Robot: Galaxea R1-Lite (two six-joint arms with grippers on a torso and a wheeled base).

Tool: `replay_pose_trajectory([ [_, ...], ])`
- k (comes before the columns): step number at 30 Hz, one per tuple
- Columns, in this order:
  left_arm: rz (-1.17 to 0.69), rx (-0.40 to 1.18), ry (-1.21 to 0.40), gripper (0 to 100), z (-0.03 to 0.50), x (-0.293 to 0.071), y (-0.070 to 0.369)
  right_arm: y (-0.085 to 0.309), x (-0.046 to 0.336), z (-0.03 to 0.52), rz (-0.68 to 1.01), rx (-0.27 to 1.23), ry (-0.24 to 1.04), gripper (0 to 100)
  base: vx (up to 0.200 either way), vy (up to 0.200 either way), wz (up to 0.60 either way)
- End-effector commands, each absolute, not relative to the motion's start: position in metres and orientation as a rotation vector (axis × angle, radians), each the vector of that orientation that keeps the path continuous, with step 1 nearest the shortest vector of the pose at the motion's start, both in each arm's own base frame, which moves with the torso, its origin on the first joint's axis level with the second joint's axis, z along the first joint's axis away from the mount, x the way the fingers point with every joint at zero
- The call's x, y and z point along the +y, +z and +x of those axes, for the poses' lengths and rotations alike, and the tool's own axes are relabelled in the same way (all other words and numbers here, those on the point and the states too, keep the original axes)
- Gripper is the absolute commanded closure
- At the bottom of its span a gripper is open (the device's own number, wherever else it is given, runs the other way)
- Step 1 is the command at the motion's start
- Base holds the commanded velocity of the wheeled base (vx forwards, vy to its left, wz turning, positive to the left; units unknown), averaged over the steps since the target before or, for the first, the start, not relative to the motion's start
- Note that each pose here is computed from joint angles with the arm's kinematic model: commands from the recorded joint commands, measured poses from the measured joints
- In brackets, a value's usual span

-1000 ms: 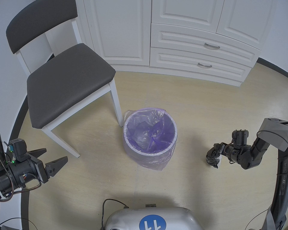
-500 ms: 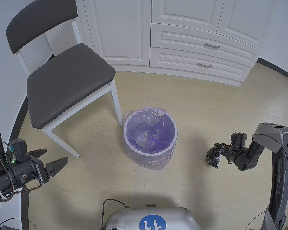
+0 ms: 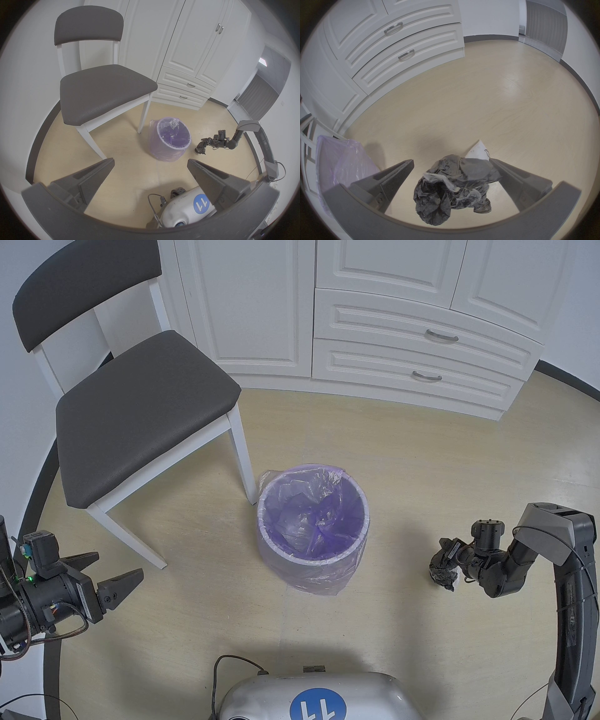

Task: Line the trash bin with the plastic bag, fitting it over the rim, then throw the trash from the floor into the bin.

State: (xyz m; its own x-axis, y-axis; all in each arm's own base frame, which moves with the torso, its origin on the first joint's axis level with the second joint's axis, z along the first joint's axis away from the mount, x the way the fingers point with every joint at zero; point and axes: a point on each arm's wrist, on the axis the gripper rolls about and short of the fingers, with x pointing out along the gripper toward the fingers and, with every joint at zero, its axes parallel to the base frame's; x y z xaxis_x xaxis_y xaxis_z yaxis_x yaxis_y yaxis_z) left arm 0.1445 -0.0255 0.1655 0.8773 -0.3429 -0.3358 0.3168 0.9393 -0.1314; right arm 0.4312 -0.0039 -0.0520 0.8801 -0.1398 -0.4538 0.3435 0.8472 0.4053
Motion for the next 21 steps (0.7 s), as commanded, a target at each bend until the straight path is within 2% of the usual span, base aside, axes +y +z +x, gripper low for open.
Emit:
replay_pose_trajectory([
  [1,-0.074,0.371,-0.344,0,0.1452,-0.0255,0.1641,-0.0611,-0.0018,0.4340,0.497,0.435,-0.261,0,0.000,0.000,0.00],
  [21,-0.072,0.376,-0.347,0,0.1454,-0.0260,0.1630,-0.0709,-0.0011,0.4334,0.490,0.456,-0.263,0,0.000,0.000,0.00],
])
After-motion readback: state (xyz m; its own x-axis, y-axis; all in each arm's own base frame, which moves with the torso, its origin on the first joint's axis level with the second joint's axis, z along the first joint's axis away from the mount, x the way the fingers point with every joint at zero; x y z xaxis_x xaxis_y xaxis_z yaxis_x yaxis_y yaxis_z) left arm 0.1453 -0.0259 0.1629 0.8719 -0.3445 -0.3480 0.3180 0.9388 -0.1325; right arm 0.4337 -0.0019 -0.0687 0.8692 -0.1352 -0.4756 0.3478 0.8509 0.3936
